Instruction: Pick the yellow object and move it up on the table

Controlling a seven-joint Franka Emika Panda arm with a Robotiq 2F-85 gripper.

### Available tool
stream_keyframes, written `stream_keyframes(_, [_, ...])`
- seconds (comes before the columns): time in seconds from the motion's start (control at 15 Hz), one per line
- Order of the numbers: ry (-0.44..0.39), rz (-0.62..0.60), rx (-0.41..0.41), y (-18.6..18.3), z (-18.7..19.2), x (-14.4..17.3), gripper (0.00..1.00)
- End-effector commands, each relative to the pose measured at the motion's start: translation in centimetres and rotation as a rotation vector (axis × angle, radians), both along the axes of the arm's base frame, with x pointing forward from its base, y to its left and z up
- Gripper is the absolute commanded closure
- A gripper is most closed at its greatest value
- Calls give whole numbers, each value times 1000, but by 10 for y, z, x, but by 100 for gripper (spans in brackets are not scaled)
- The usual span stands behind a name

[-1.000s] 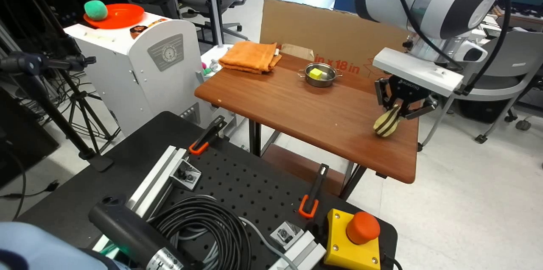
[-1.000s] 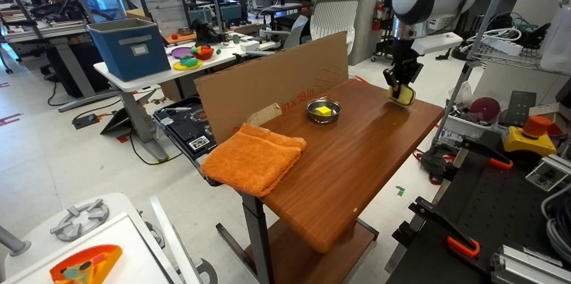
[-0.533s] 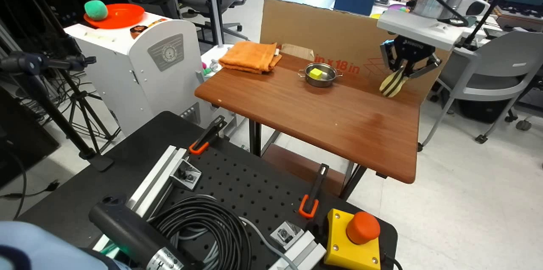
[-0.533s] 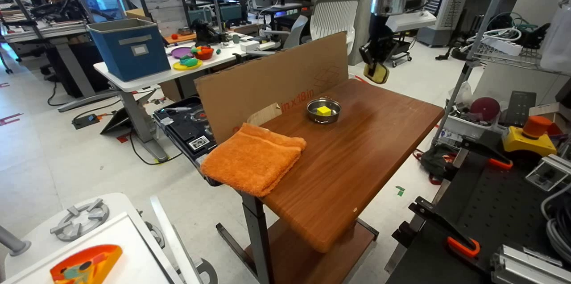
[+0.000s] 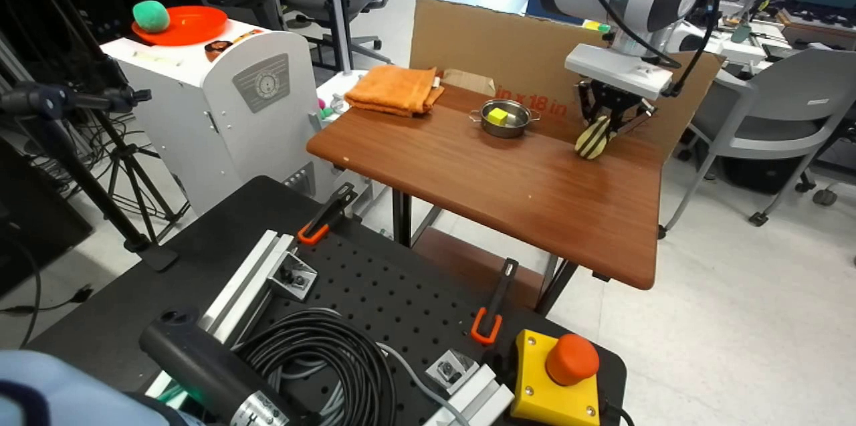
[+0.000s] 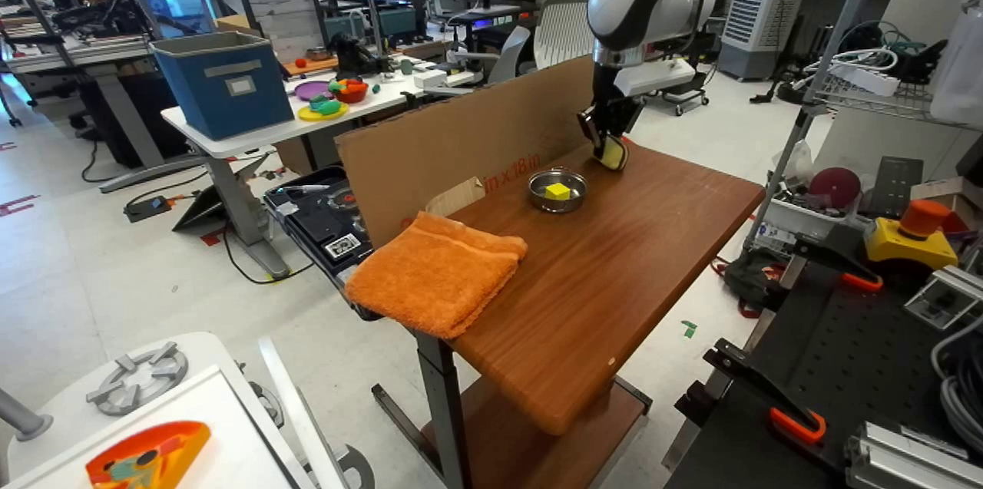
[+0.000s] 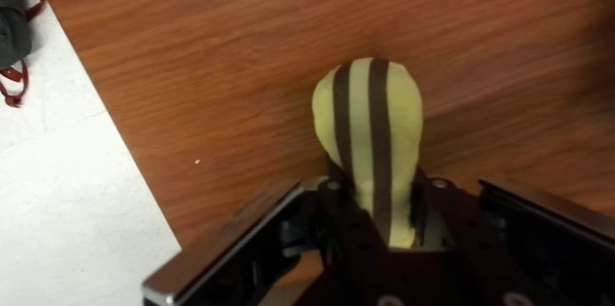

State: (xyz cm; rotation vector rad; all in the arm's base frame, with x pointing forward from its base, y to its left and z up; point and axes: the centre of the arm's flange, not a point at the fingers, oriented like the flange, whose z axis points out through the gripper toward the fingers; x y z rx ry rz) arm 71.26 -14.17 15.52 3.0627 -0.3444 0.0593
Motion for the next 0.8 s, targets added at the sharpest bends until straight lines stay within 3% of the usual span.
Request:
stream_keyframes(0.0, [13,-11,-3,-5,-7,20,39])
stream_keyframes(0.2, [69,10,17,-5,7,3,18])
stream_keyframes(0.4, [184,28,24,-8,36,-37,0])
stream_keyframes(0.47, [225,26,28,-11,43,-47,0])
stream_keyframes(0.53, [161,9,27,-9,13,-15,7])
stream_keyframes(0.6, [187,9,32,-11,22,-22,0])
stream_keyframes(0.73, [203,7,38,-13,34,-31,0])
